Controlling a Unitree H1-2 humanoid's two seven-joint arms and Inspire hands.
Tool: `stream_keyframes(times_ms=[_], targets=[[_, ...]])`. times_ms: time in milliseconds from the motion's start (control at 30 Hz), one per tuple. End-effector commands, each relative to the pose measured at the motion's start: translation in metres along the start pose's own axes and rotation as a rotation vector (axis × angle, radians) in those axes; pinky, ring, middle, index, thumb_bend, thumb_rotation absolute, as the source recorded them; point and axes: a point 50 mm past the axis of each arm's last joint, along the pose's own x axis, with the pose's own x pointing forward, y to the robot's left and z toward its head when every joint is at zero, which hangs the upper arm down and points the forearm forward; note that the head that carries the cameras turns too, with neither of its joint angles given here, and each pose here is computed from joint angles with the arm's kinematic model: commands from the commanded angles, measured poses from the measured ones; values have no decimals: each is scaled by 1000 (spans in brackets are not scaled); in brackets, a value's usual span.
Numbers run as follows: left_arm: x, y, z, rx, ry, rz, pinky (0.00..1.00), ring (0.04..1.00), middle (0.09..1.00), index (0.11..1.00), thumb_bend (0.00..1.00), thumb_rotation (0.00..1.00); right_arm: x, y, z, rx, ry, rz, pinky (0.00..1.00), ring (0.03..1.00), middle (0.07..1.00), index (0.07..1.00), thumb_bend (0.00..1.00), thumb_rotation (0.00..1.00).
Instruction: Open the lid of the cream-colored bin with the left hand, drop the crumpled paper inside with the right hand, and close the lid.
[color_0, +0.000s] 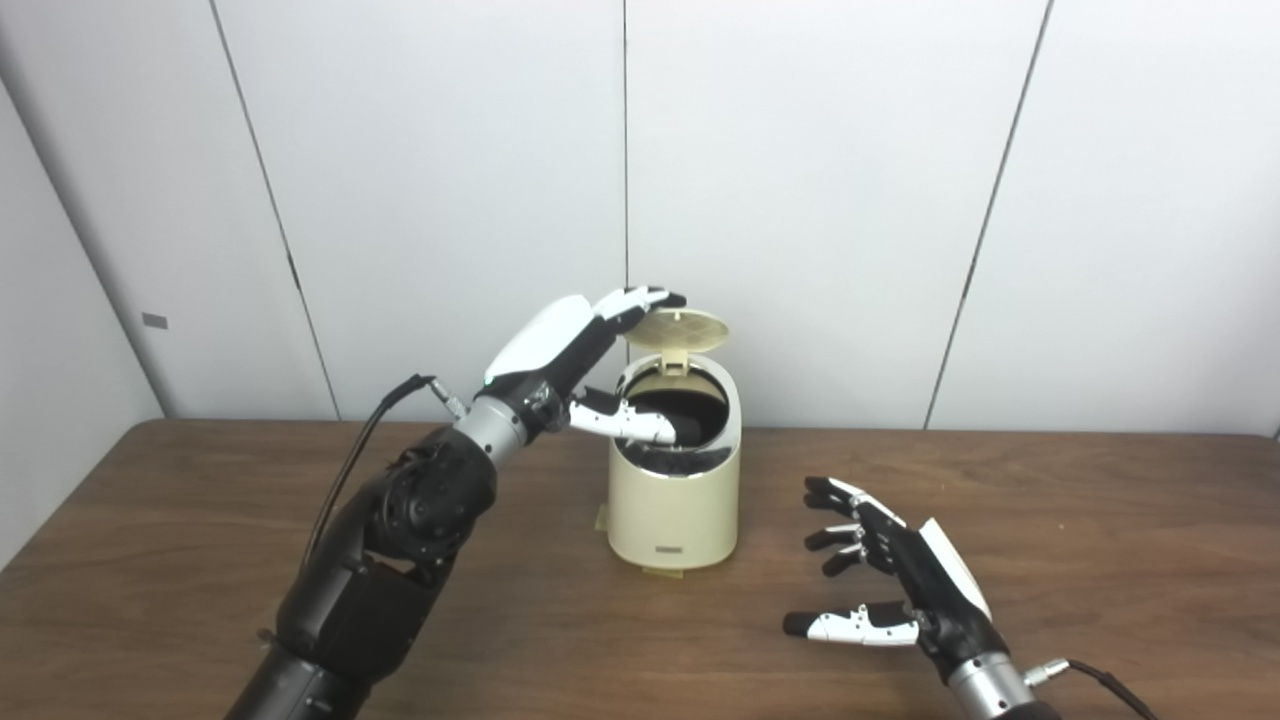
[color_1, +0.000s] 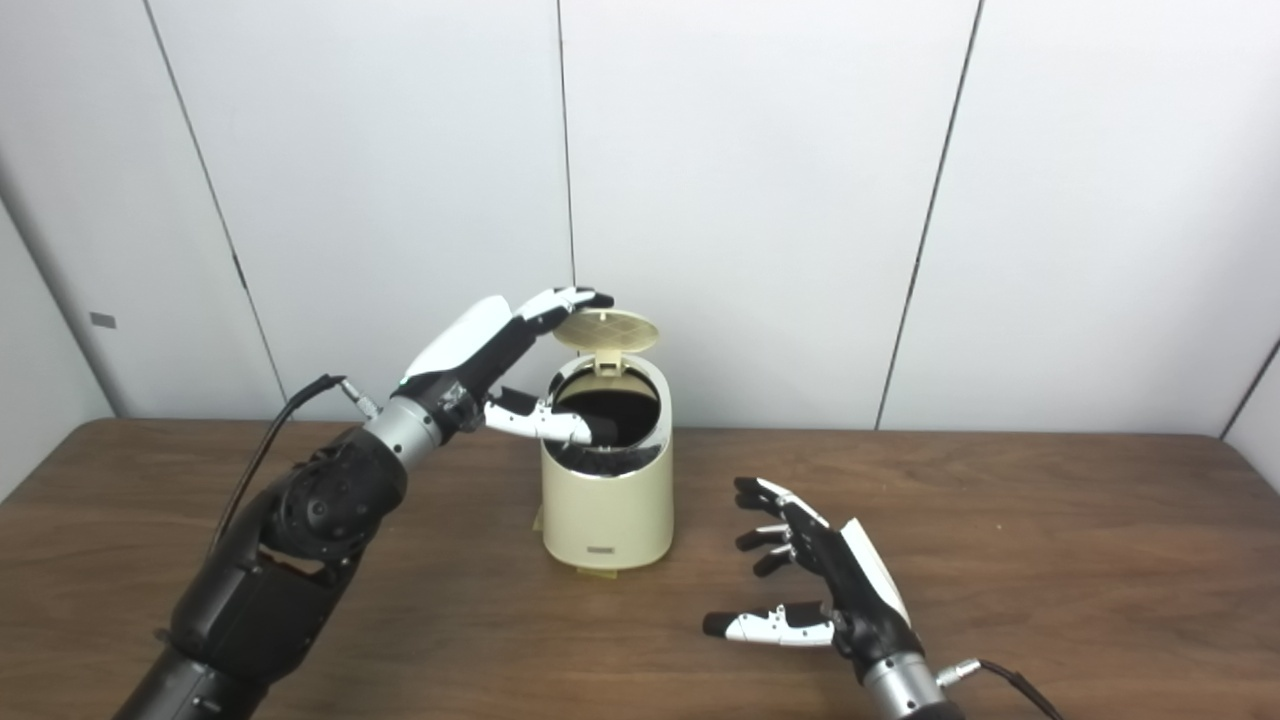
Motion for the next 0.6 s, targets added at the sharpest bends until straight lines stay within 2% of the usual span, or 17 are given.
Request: stream_keyframes(times_ms=[0, 400, 567], targets=[[10, 31, 15, 109, -53, 30, 999, 1000, 942, 929, 1000, 474, 13, -7, 19, 0, -78, -37, 541, 677, 831, 839, 832, 196], [3, 32, 18, 246, -50, -53, 1000, 1000, 927, 914, 1000, 500, 15, -6, 20, 4, -90, -48, 529, 668, 822, 828, 835, 174], [-2, 35, 22, 319, -63, -73, 1000, 1000, 923, 909, 1000, 512, 15, -4, 21, 9, -78, -48, 532, 670, 820, 831, 851, 198]])
